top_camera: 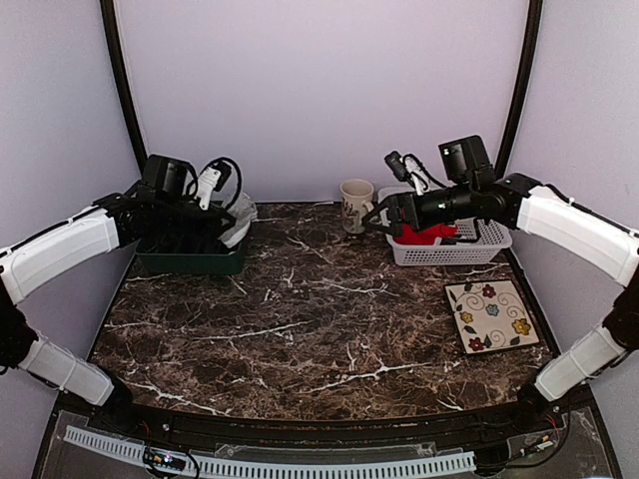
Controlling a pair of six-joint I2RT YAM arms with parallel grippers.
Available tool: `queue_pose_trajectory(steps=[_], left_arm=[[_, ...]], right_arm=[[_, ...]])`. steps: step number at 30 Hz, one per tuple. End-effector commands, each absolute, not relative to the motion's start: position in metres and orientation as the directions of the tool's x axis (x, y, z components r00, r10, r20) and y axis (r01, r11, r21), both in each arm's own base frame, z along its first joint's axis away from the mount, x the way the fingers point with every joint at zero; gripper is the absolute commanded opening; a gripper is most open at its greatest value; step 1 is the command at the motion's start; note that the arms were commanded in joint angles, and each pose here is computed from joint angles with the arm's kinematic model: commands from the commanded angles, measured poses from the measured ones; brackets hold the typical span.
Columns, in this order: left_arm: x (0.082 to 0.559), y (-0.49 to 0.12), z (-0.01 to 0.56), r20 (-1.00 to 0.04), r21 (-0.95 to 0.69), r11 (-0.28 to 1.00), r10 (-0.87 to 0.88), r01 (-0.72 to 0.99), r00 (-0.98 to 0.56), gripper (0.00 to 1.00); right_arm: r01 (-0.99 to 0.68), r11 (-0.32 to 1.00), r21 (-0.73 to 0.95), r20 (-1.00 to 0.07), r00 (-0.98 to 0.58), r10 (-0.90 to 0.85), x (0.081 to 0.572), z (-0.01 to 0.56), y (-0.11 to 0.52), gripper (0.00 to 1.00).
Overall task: Roll the underwear
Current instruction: Place the underwear in the storage box.
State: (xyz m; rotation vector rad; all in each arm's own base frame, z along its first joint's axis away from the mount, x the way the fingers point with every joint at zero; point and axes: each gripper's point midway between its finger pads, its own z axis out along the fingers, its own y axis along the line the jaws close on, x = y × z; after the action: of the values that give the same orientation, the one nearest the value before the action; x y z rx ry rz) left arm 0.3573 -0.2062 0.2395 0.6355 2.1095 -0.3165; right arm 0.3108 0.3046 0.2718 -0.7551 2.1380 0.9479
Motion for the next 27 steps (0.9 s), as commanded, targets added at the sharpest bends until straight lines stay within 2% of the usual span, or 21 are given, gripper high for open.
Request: queue_pose_trajectory(steps=[1,6,13,22,27], left_arm=[[0.391,-0.166,0.252,-0.820,-0.011,0.923,0.213,0.386,-0.532,0.00],[0.433,-0.126,0.242,-0.805,0.097,0.970,0.207,0.221,-0.556,0.00],[0.470,-0.055,0.216,-0.761,0.204,0.979,0.172,0.021,-0.626,0.00],[0.489,-0.010,0.174,-0.693,0.265,0.964,0.180,-0.015,-0.698,0.00],[0.499,-0.007,0.153,-0.660,0.310,0.951,0.222,0.008,-0.718,0.00]], right_arm=[[-0.672,0.593,0.444,-0.801,-0.594,-0.074,0.312,0.302,0.287,1.00],[-0.635,0.606,0.479,-0.799,-0.601,0.002,0.308,0.306,0.269,1.00],[-0.590,0.626,0.509,-0.757,-0.653,0.000,0.295,0.284,0.254,1.00],[-0.581,0.593,0.557,-0.720,-0.694,-0.004,0.285,0.275,0.256,1.00],[-0.573,0.595,0.563,-0.710,-0.705,-0.006,0.284,0.271,0.256,1.00]])
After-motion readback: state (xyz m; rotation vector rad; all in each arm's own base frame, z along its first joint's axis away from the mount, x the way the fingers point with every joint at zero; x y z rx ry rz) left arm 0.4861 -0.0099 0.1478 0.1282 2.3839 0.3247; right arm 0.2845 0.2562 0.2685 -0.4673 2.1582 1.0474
